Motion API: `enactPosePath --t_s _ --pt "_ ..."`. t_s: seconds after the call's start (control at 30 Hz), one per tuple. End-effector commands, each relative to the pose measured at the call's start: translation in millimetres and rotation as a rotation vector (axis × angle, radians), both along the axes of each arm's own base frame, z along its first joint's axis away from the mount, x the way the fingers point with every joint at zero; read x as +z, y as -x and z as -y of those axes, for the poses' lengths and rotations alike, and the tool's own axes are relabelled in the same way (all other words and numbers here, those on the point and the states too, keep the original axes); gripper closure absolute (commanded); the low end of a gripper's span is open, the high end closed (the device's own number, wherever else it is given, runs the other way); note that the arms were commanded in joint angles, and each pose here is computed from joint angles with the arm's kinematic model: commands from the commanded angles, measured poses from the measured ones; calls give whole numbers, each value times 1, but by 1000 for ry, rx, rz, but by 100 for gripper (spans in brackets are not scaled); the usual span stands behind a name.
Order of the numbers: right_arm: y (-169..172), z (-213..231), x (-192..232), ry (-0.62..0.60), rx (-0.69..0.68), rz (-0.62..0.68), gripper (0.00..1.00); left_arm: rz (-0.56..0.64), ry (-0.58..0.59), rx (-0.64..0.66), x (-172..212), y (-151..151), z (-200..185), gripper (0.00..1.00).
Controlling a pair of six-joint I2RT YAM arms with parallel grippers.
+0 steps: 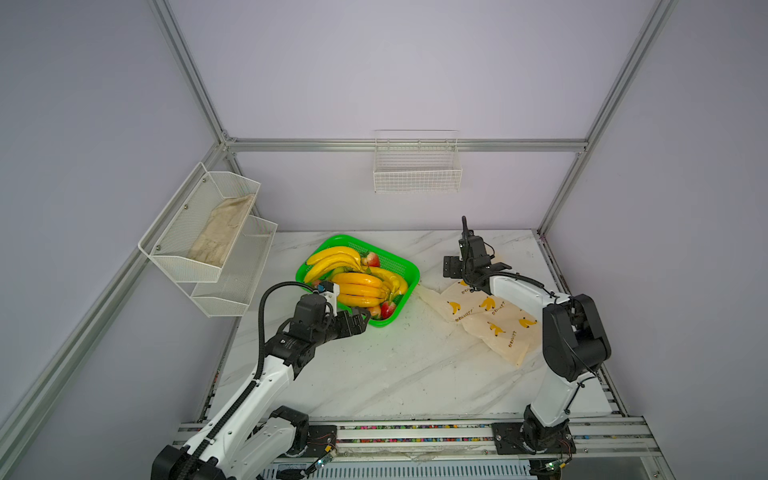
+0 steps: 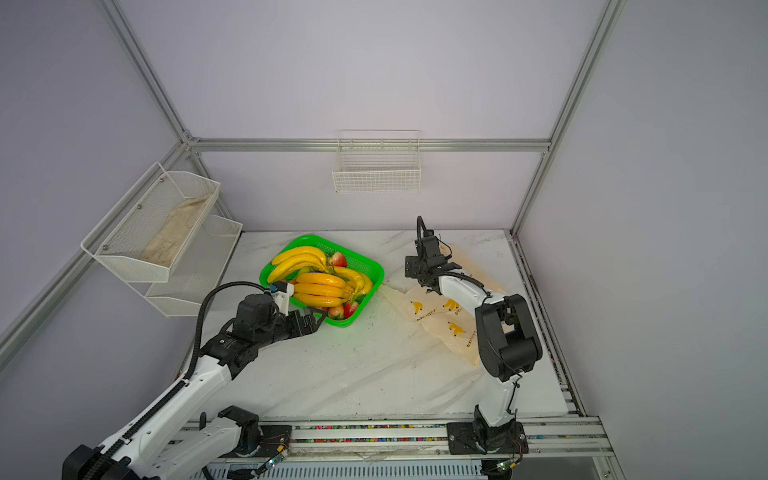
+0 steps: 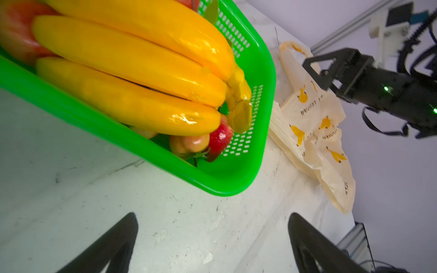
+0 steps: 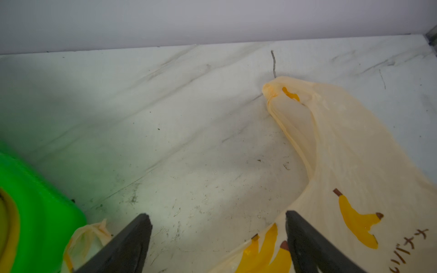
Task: Place the fake fruits into the plastic bag and tie a complex knot
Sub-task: 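Grasp the bag handle with the right gripper and lift it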
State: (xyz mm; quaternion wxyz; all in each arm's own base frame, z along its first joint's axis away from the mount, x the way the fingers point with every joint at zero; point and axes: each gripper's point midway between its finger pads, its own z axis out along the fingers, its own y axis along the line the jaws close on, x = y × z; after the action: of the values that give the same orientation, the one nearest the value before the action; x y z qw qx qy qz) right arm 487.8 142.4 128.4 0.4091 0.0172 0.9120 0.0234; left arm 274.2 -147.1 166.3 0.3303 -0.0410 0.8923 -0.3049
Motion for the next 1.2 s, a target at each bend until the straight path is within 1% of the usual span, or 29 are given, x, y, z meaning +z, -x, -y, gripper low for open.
enactPosePath --t_s 0.0,0.07,0.13,0.23,0.33,0.4,0.47,0.6,0.73,0.77,0.87,0.97,1.0,1.07,1.17 --pt "-3 27 -5 34 -104 -26 7 46 95 -164 37 4 35 1" --pt "-7 30 -12 23 -104 -37 7 41 117 -187 35 3 44 0" --pt "-7 33 -16 38 -115 -49 7 48 141 -219 34 0 54 0" --pt "-8 44 -19 72 -148 -48 7 74 156 -231 36 -10 61 0" --pt "-9 44 -21 38 -143 -51 8 108 156 -230 36 -25 66 0" --pt "-9 34 -21 -31 -129 -53 8 128 159 -218 34 -39 67 0" --pt "-7 32 -19 -67 -132 -37 8 134 169 -199 33 -53 66 0" --pt "-4 38 -17 -38 -150 -36 8 147 148 -179 38 -76 66 0" --pt "-4 42 -13 -17 -154 -34 11 193 130 -151 39 -101 66 0" --pt "-4 42 -15 -9 -157 -41 12 176 118 -139 30 -110 66 0" --pt "-1 46 -26 17 -169 -68 14 156 85 -116 23 -133 61 0" --pt "1 48 -32 23 -183 -84 14 157 70 -112 23 -152 52 0" --pt "2 51 -33 31 -195 -86 14 150 88 -114 25 -154 50 0" --pt "0 52 -32 43 -196 -72 16 176 111 -116 35 -153 49 0" --pt "-3 47 -41 42 -186 -94 24 204 134 -111 46 -144 50 0"
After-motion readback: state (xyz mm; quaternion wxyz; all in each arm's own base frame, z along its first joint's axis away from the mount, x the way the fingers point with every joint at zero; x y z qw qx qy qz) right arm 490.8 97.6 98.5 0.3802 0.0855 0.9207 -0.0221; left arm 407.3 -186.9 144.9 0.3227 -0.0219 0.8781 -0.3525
